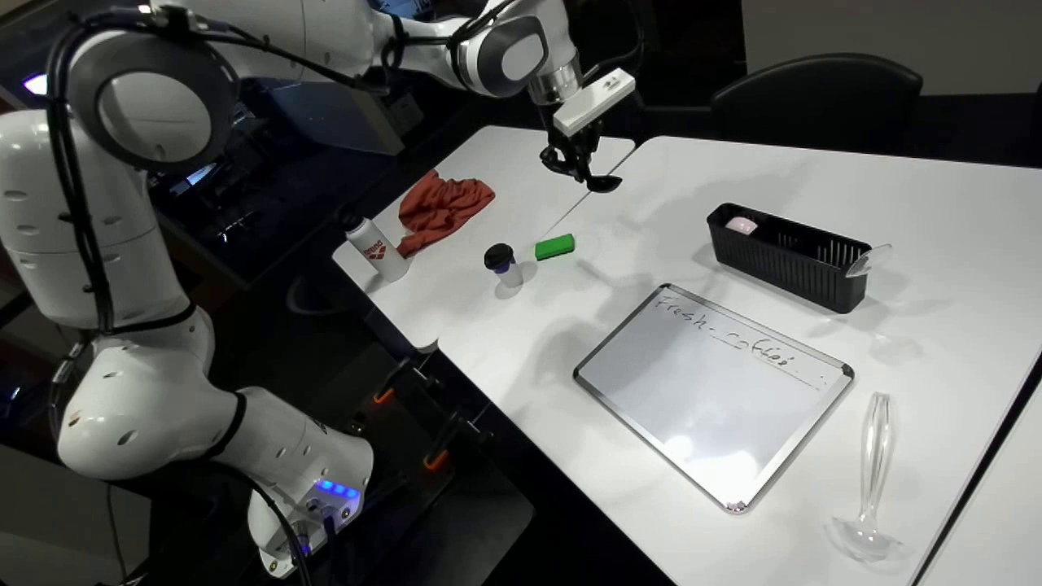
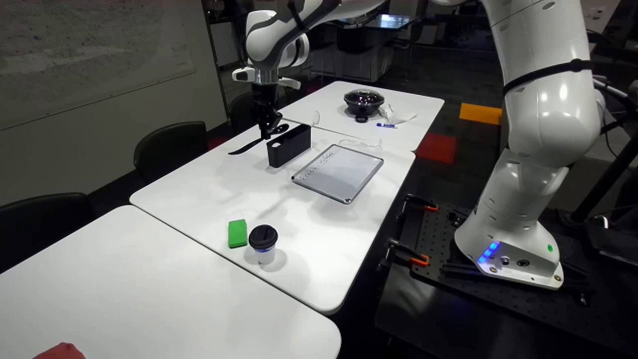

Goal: Move the black spoon forward

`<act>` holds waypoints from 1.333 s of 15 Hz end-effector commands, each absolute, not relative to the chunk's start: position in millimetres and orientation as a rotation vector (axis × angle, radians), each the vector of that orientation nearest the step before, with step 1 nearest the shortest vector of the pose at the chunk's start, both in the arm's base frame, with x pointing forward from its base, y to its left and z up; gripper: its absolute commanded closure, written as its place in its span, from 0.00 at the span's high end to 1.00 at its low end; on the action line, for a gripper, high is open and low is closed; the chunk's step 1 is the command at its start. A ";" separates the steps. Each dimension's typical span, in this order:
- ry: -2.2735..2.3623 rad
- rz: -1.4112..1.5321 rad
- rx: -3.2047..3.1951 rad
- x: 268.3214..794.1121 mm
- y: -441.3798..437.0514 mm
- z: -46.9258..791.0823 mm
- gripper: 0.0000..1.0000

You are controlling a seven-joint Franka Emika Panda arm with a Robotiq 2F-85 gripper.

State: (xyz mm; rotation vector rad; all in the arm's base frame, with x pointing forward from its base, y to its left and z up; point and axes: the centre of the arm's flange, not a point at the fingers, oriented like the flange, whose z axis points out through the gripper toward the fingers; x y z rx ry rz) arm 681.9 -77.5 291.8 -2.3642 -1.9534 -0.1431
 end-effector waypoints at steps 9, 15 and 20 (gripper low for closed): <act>-2.239 -0.032 -2.077 640.8 -80.2 298.5 0.04; -2.547 0.022 -1.636 587.4 -94.3 273.1 0.04; -2.592 0.112 -1.440 580.1 -102.5 232.9 0.14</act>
